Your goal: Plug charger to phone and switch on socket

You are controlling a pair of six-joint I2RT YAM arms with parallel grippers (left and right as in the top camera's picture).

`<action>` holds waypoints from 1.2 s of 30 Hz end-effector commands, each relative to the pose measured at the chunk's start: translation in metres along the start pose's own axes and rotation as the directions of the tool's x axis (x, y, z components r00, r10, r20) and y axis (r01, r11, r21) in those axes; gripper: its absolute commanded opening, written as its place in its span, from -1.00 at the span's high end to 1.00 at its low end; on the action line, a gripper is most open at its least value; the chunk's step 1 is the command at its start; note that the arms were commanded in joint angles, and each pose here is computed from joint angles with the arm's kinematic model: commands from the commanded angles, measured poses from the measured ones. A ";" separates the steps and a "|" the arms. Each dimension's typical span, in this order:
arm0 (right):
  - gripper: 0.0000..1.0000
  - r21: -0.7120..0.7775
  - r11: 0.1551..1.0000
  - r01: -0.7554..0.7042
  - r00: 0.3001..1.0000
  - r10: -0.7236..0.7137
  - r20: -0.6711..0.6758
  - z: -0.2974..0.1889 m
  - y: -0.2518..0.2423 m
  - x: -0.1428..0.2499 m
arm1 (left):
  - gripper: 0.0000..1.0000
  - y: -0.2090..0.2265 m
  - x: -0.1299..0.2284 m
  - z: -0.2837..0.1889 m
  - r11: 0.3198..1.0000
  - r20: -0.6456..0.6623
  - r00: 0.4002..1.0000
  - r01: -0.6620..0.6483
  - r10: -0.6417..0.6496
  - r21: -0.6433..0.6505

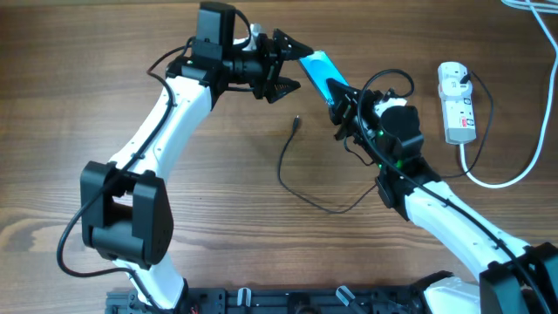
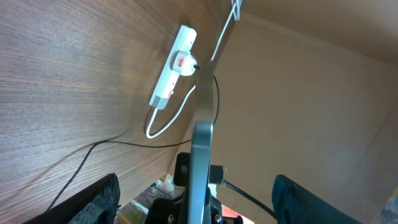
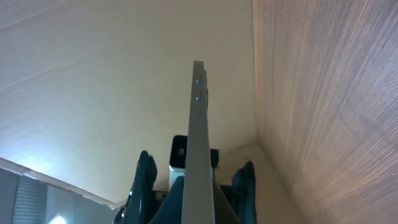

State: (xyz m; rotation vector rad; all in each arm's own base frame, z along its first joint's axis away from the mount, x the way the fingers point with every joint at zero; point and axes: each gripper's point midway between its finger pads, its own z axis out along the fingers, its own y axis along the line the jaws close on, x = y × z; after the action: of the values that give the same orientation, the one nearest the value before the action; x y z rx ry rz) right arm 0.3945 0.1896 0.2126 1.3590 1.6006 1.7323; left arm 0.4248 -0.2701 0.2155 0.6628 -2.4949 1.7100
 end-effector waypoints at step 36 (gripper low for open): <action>0.55 -0.040 0.999 -0.020 0.991 0.014 -0.131 0.005 0.021 0.033 | 0.92 -0.020 0.023 0.012 1.000 -0.003 1.000 -0.007 0.007 0.010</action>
State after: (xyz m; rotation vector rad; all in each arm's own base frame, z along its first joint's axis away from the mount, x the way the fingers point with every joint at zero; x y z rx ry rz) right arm 0.3884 0.2064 0.2246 1.3331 1.6235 1.8439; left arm 0.4159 -0.2926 0.2149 0.6639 -2.4897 1.6851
